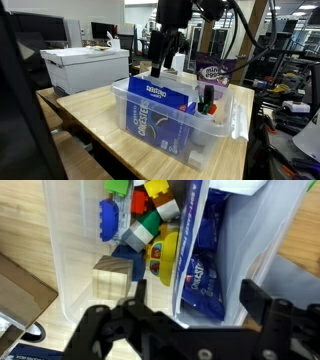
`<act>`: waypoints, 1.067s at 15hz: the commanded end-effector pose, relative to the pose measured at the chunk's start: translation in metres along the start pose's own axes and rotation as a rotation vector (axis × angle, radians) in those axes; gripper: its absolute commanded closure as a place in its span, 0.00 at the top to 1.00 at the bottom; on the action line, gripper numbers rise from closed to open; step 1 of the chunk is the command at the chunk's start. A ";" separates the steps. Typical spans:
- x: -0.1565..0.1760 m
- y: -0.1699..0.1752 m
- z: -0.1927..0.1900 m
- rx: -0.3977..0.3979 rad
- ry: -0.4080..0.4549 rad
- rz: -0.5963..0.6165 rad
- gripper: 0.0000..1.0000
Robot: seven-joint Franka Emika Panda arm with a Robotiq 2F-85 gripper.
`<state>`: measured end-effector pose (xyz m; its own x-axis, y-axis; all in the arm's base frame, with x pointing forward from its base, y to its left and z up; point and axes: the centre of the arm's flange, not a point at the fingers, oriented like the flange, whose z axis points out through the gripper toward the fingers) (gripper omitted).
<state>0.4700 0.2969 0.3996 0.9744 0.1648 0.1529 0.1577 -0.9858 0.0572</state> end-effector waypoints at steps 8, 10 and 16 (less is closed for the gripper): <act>-0.035 -0.003 0.034 -0.078 -0.016 0.047 1.00; -0.039 -0.007 0.040 -0.071 -0.027 0.045 1.00; -0.052 -0.021 0.057 -0.050 -0.022 0.042 1.00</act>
<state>0.4375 0.3017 0.3473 0.9829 0.1460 0.1122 0.1327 -0.9841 0.1184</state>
